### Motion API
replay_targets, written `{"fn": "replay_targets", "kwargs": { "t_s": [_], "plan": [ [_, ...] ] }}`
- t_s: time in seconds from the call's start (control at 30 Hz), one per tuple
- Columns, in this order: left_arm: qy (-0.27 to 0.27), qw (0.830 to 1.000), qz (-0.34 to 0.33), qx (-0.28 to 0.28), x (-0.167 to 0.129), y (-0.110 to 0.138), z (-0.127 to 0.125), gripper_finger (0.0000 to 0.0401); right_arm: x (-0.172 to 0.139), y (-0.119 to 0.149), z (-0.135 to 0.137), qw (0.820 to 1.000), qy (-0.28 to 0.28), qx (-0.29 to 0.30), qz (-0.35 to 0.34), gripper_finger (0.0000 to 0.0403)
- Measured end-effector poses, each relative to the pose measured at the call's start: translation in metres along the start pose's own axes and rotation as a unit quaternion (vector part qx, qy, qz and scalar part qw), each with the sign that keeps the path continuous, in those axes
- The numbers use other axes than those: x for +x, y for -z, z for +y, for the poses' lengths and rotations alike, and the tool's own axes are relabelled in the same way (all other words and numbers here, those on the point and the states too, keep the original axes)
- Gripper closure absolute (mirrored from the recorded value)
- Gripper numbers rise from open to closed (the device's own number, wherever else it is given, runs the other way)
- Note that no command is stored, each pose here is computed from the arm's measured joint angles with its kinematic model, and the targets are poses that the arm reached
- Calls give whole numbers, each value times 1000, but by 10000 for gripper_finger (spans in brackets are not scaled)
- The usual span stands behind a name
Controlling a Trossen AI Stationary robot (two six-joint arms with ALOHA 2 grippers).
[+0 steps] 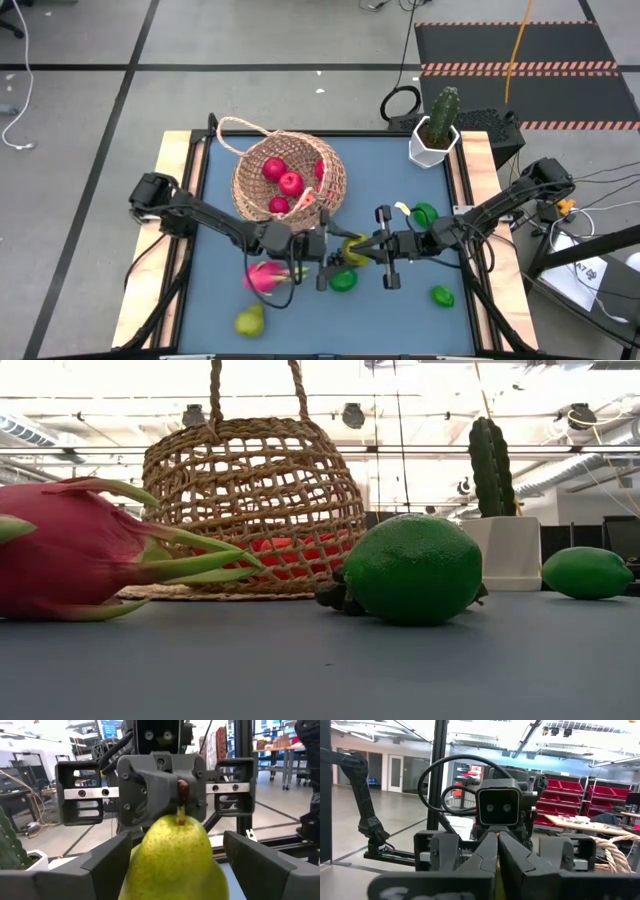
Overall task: Build produce basket
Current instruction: Put the green pear into the basket
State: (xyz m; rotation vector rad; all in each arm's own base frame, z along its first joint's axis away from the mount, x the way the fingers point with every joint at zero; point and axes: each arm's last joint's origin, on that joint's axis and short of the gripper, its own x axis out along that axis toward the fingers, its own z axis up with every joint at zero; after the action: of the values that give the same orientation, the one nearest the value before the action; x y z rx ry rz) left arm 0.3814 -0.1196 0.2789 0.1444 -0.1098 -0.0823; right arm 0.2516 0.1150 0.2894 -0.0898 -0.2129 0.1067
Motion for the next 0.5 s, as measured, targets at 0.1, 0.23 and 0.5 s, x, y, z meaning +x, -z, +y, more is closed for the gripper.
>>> {"fn": "replay_targets", "kwargs": {
  "t_s": [0.1, 0.23, 0.5],
  "plan": [
    [0, 1000, 1, 2, 1, 0, 0, 105, 0, 0, 0, 1000, -1, -1, 2, 401],
    [0, 1000, 3, 4, 1, 0, 0, 129, 0, 0, 0, 1000, -1, -1, 2, 401],
    [0, 1000, 6, 6, 1, 1, 0, 172, 0, 1, 0, 1000, -1, -2, 6, 401]
  ]
}}
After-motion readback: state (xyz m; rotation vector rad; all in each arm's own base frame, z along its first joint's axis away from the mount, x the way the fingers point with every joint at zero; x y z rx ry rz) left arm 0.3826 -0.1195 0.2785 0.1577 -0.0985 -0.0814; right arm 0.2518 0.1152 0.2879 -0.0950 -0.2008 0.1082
